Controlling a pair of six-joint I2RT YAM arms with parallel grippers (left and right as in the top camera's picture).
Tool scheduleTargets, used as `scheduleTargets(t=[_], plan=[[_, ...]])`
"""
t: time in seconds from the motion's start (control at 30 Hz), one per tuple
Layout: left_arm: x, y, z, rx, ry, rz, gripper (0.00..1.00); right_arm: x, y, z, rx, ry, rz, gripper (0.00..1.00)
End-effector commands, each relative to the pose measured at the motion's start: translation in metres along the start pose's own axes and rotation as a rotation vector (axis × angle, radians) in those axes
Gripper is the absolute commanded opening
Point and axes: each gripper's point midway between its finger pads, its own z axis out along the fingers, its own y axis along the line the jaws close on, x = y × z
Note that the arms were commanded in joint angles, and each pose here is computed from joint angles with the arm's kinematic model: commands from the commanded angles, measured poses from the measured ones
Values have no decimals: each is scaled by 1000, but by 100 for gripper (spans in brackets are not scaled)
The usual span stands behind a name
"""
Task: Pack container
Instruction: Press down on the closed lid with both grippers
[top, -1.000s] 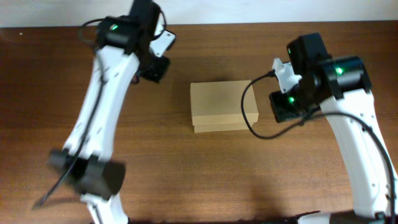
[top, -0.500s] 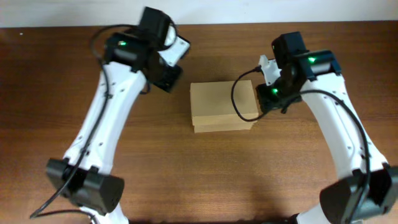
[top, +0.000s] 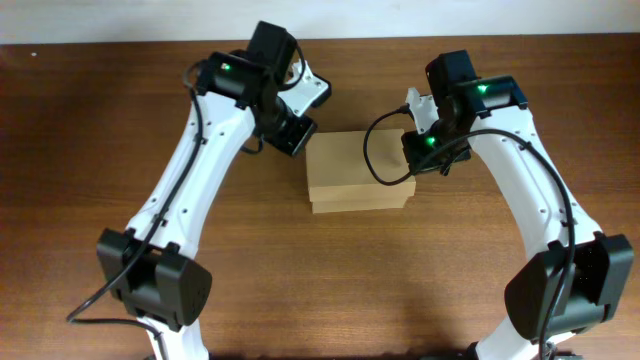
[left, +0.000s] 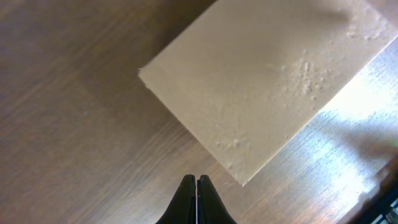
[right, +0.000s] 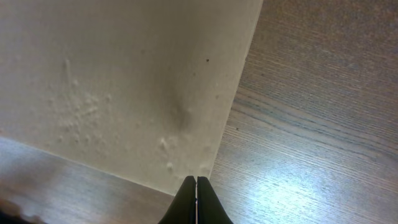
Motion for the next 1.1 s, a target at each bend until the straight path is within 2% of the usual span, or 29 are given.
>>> scheduleTargets(t=[0.0, 0.3, 0.7, 1.07], plan=[[7, -9, 13, 49, 35, 8, 2, 0, 2, 4, -13, 7, -10, 4], [32, -15, 42, 97, 118, -18, 2, -3, 1, 4, -12, -5, -15, 4], [29, -26, 47, 119, 109, -8, 2, -3, 10, 7, -17, 4, -47, 3], [45, -37, 65, 138, 165, 2, 2, 0, 17, 15, -21, 27, -66, 3]])
